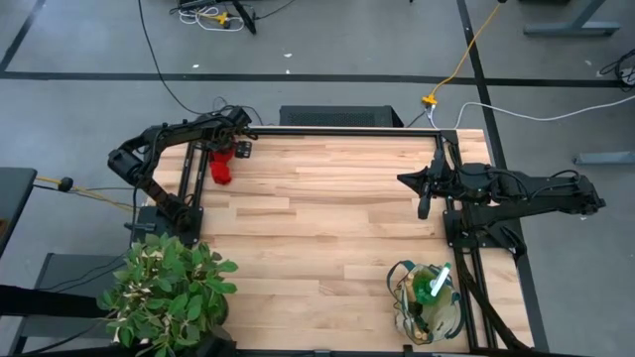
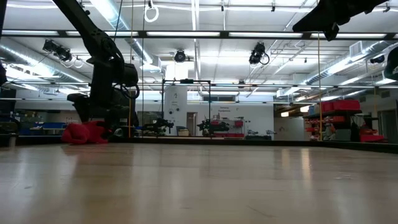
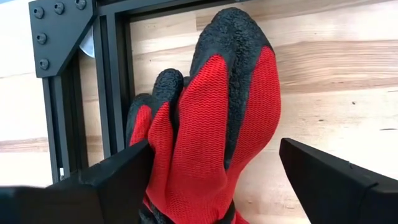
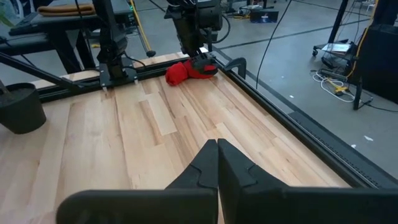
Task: Pick & Place Garden tools in Gardening bag
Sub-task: Put the red gloves into the white gardening bag
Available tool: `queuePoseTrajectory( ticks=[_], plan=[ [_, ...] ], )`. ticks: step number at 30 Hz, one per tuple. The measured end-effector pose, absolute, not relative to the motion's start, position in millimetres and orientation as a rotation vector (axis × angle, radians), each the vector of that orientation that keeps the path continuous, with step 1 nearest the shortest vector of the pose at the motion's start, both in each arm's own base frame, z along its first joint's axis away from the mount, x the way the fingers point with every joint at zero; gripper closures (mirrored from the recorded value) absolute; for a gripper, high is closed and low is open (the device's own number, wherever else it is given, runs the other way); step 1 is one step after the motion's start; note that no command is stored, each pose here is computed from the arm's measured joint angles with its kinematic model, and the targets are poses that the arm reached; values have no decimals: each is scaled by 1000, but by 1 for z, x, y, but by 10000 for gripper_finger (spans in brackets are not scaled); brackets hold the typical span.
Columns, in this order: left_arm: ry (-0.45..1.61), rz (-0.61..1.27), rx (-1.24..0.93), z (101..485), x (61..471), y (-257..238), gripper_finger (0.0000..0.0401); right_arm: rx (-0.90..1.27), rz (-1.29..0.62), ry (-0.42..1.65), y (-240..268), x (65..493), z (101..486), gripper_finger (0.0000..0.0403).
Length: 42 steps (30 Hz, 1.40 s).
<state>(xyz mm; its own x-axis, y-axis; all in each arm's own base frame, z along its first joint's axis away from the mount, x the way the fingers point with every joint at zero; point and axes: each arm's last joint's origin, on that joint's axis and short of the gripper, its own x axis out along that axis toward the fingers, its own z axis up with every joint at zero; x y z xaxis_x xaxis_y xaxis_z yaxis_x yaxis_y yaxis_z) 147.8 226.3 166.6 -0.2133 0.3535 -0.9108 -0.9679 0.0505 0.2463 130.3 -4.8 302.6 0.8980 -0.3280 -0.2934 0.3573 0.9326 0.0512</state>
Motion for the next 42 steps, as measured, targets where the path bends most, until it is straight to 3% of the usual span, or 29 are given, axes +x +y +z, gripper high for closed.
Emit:
queuePoseTrajectory(
  ticks=[24,42],
  plan=[
    [1164,1450,-758,166,147,225,212,95,-354,286,-5,130,303,403],
    [1165,1449,-758,166,147,225,302,92,-354,285,-5,130,303,403]
  ],
)
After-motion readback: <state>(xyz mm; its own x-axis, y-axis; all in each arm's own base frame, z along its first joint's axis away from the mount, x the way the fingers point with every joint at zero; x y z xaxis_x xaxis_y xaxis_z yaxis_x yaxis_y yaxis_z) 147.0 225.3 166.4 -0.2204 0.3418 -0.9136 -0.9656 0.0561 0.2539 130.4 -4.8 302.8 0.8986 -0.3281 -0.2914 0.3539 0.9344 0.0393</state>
